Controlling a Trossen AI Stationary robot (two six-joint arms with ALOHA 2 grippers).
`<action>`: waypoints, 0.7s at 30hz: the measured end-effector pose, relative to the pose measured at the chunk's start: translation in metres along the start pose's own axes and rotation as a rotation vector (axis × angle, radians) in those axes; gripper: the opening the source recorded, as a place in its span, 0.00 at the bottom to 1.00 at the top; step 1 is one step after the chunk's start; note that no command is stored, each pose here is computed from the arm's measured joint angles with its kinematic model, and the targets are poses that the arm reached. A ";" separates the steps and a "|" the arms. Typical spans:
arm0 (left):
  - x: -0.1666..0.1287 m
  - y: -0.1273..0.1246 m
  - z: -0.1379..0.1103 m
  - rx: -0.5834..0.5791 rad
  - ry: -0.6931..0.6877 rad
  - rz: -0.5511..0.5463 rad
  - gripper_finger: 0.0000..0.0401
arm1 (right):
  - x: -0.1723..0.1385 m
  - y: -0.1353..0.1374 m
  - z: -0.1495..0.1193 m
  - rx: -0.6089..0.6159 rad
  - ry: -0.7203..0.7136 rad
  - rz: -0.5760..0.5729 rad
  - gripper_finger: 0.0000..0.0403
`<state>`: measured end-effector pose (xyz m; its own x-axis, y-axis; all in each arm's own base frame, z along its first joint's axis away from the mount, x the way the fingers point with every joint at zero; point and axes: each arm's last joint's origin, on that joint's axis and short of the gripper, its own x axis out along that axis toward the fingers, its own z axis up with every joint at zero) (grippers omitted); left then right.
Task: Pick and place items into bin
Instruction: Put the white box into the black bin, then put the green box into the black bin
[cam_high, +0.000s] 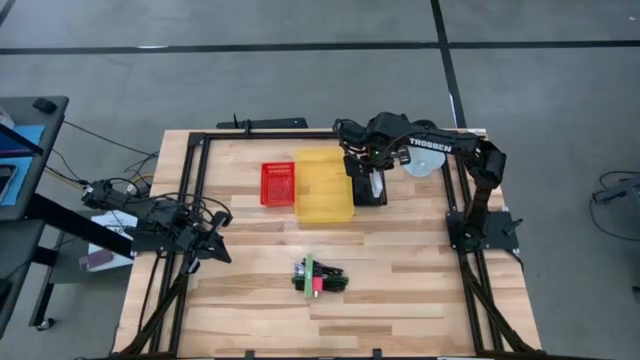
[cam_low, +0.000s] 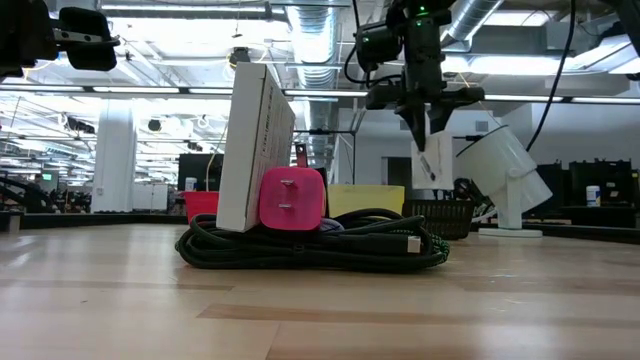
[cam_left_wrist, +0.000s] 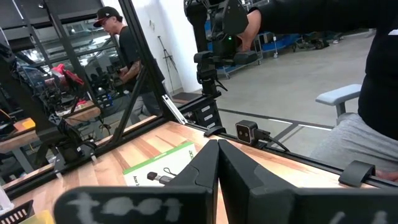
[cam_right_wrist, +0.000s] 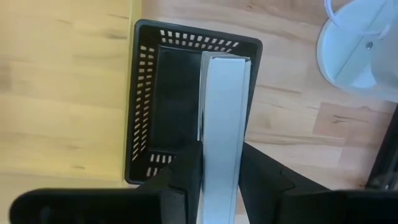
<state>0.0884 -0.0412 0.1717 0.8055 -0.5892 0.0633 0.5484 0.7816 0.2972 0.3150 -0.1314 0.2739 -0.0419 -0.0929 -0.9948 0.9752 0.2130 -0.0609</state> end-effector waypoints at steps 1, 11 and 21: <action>0.000 0.000 0.000 0.000 0.000 0.000 0.00 | 0.000 0.000 0.000 -0.001 -0.001 0.001 0.22; 0.000 0.000 0.000 0.000 0.000 0.000 0.00 | 0.000 0.001 -0.001 -0.010 -0.001 0.001 0.28; 0.000 0.000 0.000 0.000 0.000 0.000 0.00 | 0.000 0.001 -0.001 -0.013 -0.028 -0.014 0.47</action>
<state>0.0884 -0.0412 0.1717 0.8052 -0.5896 0.0633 0.5488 0.7813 0.2972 0.3157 -0.1306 0.2741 -0.0495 -0.1230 -0.9912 0.9716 0.2241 -0.0763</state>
